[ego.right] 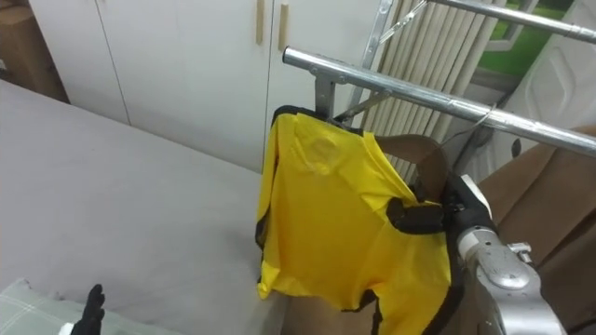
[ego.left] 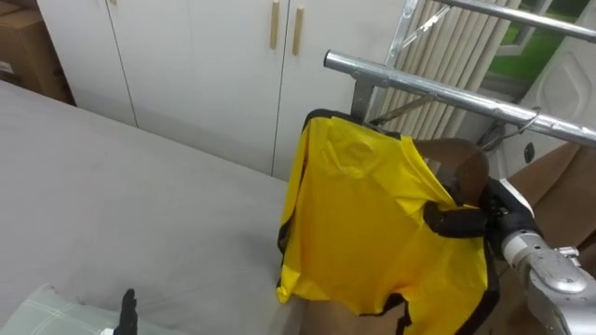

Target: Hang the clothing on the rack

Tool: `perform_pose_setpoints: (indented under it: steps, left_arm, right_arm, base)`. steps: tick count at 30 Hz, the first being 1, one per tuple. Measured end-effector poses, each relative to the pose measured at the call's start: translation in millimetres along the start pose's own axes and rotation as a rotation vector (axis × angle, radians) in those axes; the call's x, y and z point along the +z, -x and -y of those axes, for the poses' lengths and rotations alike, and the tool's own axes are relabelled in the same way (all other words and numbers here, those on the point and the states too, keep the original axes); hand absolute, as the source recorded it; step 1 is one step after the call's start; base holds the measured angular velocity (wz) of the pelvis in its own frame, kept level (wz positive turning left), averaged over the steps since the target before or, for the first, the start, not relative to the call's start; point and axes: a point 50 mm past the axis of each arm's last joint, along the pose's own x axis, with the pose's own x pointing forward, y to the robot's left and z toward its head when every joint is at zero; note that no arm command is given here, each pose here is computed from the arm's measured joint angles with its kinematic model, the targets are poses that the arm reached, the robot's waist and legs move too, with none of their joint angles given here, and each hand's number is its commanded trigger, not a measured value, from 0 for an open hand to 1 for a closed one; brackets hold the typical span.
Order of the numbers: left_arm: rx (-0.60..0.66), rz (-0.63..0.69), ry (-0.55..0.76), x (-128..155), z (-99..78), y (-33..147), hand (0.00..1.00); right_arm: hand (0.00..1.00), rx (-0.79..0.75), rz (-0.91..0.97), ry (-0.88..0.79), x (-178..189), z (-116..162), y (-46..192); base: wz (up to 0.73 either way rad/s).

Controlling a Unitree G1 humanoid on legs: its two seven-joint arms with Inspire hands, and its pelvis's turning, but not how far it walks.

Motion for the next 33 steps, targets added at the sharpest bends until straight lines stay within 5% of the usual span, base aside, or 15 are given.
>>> perform_pose_setpoints:
  steps: [33]
  left_arm:
    - [-0.011,-0.065,-0.025,-13.9,0.8,0.2,0.00]
  right_arm:
    - [1.00,-0.025,-0.055,-0.011,-17.7,3.4,2.4]
  base:
    - [0.01]
